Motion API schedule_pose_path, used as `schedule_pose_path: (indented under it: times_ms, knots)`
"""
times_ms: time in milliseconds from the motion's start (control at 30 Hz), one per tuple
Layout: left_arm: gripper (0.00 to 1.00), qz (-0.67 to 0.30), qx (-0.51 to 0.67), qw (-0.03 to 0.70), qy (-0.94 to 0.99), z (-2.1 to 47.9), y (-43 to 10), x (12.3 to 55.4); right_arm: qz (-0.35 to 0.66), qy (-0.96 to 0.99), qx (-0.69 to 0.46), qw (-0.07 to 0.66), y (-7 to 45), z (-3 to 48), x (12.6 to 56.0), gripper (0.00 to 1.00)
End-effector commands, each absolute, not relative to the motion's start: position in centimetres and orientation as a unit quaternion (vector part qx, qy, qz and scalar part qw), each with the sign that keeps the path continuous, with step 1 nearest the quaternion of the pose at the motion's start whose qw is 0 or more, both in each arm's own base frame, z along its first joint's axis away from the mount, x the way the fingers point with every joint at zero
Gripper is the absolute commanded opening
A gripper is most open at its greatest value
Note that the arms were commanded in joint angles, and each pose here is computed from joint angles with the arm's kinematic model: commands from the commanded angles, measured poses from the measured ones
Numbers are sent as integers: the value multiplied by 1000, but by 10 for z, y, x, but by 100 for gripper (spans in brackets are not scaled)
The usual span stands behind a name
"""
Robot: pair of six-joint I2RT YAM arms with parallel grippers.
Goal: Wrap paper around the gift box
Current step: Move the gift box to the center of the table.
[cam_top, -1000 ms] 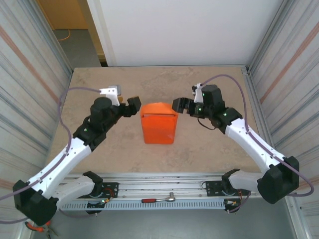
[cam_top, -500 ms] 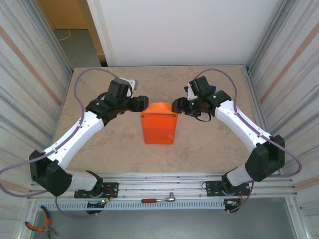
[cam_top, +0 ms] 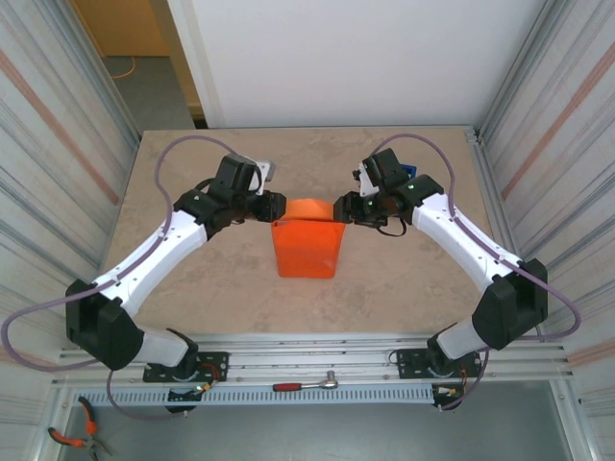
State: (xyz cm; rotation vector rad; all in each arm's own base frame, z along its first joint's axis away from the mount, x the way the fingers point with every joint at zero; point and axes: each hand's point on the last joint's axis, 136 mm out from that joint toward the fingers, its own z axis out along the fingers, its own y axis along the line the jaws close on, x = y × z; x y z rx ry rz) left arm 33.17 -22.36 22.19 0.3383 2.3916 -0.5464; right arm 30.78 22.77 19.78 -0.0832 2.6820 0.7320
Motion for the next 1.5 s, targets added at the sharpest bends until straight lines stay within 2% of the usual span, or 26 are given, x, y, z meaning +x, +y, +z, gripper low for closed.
schedule_pose_path:
  times_ms: [0,100,167,433,533,567,633,700,767,867,1000,1067,1267,1467]
  knots:
    - [24,-227,137,326,907,219,-234,336,258,945,-43,195,233,208,317,35]
    - [10,-228,139,344,900,229,-237,346,261,943,-46,202,236,215,323,13]
    - [8,-227,138,357,896,238,-239,352,263,941,-44,209,235,221,328,7]
    - [9,-236,138,393,878,253,-244,365,268,935,-37,228,232,228,336,8]
    - [21,-241,138,400,873,247,-246,366,271,936,-25,222,230,214,339,12]
    - [28,-242,135,407,870,245,-245,367,271,937,-20,221,229,210,340,13]
    - [42,-241,131,429,861,247,-243,369,278,935,-13,219,228,206,342,18]
    - [53,-234,118,453,852,253,-235,373,286,933,-8,218,228,206,344,29]
    - [62,-240,111,473,841,262,-231,375,295,930,-6,222,228,211,345,47]
    - [75,-241,100,507,822,279,-221,377,301,922,-8,243,227,228,346,67]
    - [91,-236,97,558,790,301,-208,371,288,911,1,294,214,255,349,99]
    - [98,-235,93,569,782,306,-203,367,281,905,6,320,207,267,349,98]
    - [99,-235,61,592,768,311,-188,359,278,889,59,359,182,273,350,98]
    - [99,-248,100,567,779,294,-192,335,292,877,126,360,153,251,353,98]
